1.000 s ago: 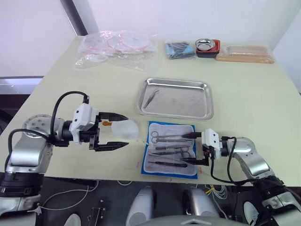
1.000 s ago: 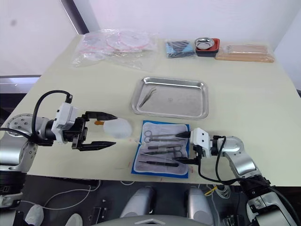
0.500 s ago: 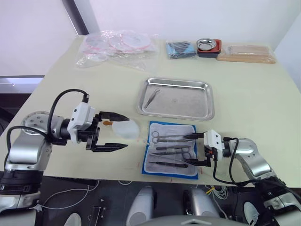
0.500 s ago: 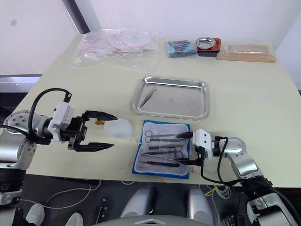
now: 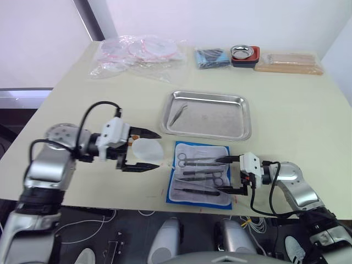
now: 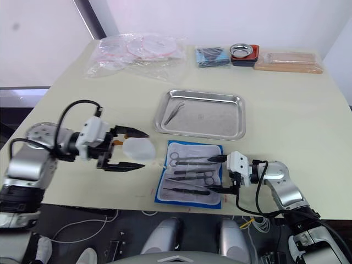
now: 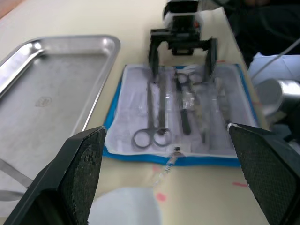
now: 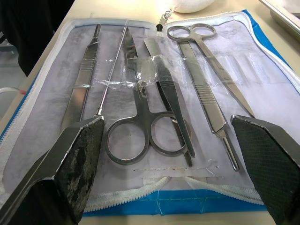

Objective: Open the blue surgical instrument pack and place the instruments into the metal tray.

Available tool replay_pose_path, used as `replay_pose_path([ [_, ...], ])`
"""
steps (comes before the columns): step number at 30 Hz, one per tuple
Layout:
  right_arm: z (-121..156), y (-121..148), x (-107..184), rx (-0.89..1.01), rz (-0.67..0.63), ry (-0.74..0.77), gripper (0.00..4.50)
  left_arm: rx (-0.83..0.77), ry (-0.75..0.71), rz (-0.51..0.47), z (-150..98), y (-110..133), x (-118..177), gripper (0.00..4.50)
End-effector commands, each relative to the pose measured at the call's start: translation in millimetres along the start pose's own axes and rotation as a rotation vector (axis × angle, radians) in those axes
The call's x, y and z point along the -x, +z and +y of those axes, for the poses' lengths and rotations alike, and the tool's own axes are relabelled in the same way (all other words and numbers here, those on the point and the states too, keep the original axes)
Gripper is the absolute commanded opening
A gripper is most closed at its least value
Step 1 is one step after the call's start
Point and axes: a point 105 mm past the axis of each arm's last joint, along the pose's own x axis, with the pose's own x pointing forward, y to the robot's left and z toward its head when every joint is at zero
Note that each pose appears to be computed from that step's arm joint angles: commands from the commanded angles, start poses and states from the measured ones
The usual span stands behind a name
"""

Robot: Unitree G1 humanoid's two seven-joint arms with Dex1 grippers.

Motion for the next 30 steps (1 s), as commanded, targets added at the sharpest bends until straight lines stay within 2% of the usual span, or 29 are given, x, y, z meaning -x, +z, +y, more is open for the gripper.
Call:
replay_pose_path([
  [1,18,-43,4,-0.150,0.142,0.019,4.50,-0.031,0.003,0.030,7,-3,-15,3.93],
  [2,18,-44,4,-0.150,0.142,0.018,4.50,-0.032,0.006,0.035,9,-4,-19,3.93],
  [3,18,-44,5,-0.151,0.143,0.017,4.50,-0.032,0.006,0.040,11,-4,-22,3.67],
  [6,19,-44,5,-0.152,0.143,0.014,4.50,-0.029,0.006,0.070,16,-10,-30,2.39],
  [20,21,-44,2,-0.157,0.139,0.003,4.50,0.015,0.000,0.116,29,-37,-70,2.39],
  [30,21,-44,1,-0.160,0.141,0.000,4.50,0.009,-0.033,0.106,29,-42,-90,2.39],
])
